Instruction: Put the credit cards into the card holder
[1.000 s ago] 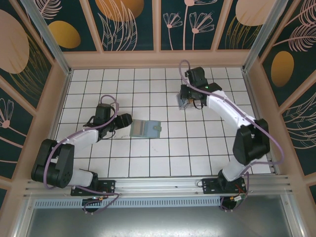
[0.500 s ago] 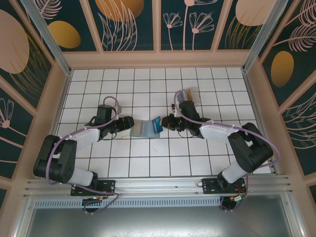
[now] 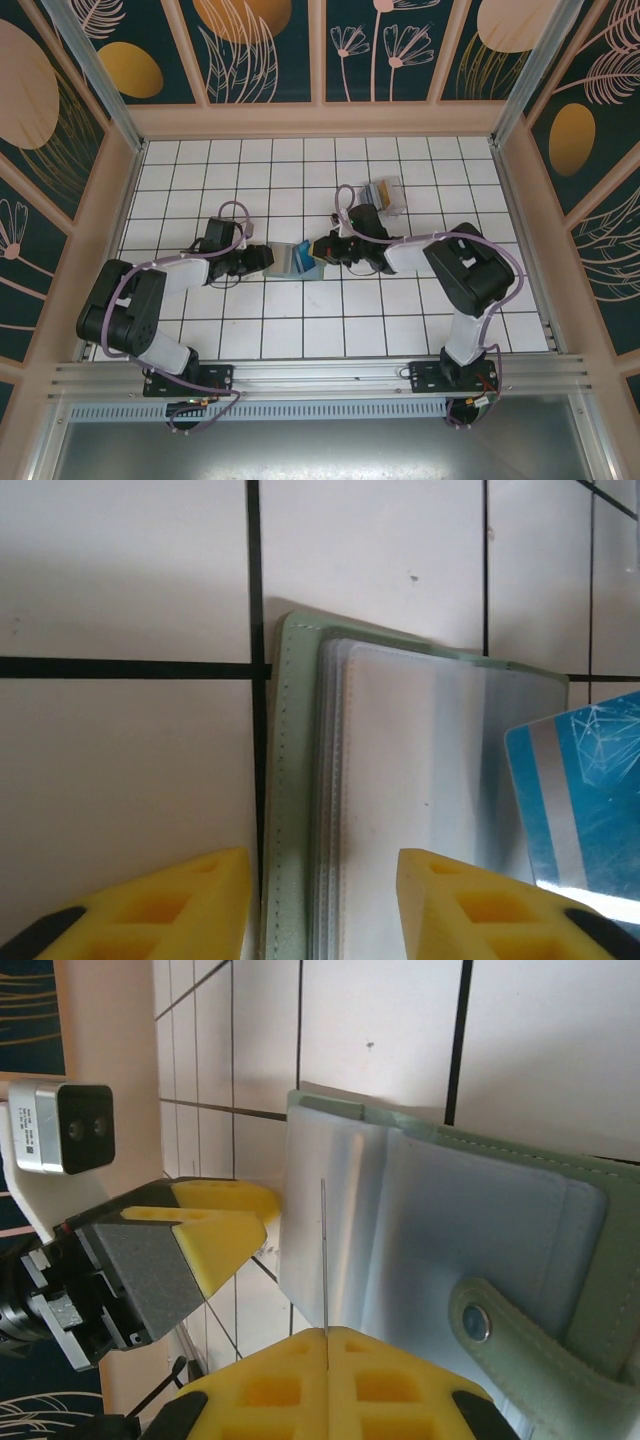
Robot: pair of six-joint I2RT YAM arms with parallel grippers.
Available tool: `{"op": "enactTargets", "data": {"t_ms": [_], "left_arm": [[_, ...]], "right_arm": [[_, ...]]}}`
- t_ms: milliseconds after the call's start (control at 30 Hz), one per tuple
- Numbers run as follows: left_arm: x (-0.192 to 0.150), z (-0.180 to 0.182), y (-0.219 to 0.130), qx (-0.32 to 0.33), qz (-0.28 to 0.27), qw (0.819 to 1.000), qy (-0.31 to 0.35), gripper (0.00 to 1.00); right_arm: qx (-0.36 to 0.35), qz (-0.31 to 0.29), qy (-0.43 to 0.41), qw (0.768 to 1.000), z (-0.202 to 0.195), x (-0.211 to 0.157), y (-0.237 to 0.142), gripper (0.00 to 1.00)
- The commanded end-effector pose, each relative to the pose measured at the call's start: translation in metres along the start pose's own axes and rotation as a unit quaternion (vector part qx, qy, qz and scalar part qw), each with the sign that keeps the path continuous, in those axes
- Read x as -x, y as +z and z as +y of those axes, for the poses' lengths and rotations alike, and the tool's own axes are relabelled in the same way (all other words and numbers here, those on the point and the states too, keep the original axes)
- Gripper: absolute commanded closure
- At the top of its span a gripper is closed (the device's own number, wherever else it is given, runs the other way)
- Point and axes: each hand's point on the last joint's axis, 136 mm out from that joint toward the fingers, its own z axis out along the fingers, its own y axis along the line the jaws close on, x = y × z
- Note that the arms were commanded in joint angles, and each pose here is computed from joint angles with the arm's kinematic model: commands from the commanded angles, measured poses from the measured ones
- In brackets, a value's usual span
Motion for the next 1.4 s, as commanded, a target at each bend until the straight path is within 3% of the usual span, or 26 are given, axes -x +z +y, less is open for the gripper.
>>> {"op": "enactTargets", "data": {"t_ms": [0,133,400,1367], "left_arm": [[0.006,-0.006,0.004,-0.006,0.0,1.0,0.006,0.64],[0.005,-0.002,0.005,0.005,0.001,1.0,0.005,0.74],[0.004,-0.001,0.008,0.004,0.008,1.0,0.002,0.79],[-0.007,0.001,0.01,-0.006,0.016,1.0,-0.008,0.82]], "right_arm": [[0.025,0.006,-0.009,1.0,0.011,0.003,0.008,1.0],[0.02,0.015,-0.01,1.0,0.01,-0.001,0.011,1.0],[0.013,0.015,-0.005,1.0,0.004,-0.002,0.017,1.0],[0.001,-0.105,0.088,0.991,-0.031,-0.004,0.024,1.0]]}}
